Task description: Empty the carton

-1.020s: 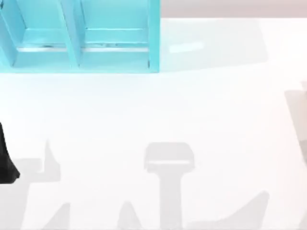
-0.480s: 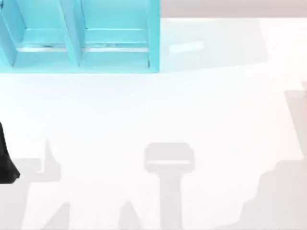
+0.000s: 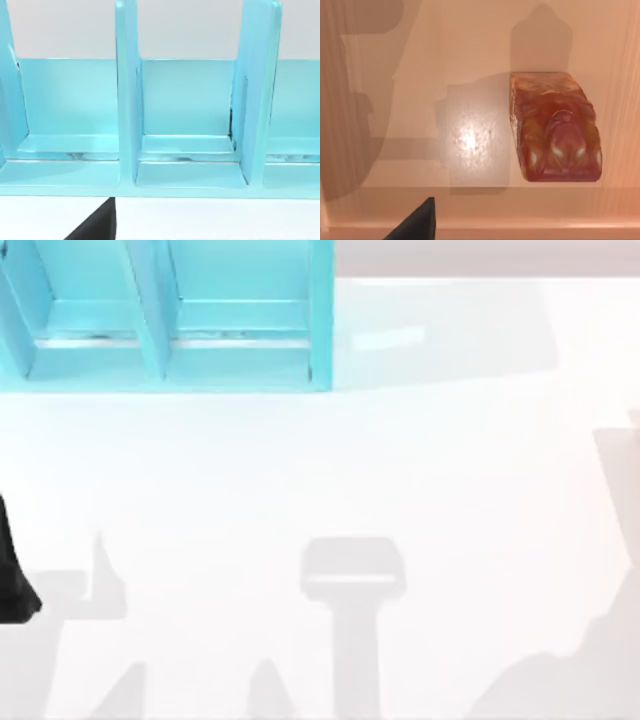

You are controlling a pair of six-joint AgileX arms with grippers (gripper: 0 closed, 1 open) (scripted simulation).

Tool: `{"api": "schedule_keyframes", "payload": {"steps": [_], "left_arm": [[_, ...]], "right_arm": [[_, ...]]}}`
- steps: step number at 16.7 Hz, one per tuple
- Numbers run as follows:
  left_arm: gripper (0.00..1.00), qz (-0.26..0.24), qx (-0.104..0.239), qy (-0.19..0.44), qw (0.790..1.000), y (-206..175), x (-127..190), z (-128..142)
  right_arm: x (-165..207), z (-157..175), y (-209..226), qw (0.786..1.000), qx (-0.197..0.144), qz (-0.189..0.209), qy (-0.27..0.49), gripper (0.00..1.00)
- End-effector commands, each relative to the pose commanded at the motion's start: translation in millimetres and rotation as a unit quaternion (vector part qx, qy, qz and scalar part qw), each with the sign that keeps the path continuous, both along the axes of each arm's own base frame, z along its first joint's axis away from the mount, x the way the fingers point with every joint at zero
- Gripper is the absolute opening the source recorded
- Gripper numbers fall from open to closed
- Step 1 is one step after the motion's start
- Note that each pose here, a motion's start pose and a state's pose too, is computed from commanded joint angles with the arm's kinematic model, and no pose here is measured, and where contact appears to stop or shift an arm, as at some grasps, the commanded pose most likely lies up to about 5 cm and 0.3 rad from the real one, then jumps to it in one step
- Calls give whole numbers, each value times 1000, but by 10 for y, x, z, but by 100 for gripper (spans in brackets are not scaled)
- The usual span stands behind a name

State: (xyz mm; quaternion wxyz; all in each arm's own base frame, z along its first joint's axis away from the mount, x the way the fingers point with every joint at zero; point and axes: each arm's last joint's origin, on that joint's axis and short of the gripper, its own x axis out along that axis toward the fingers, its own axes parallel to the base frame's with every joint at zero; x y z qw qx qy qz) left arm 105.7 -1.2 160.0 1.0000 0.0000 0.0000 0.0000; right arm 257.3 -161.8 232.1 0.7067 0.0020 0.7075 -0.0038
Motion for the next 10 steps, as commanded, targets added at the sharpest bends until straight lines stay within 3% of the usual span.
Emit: {"api": "schedule_keyframes", "payload": {"steps": [4,10], "left_arm": [[100,0,0,0,1000,0,0,0],[100,0,0,0,1000,0,0,0]], "right_arm": [[16,-57,-10,1000,1,1,2,100],[234,-602,-239,1000,0,1,-1,100]]}}
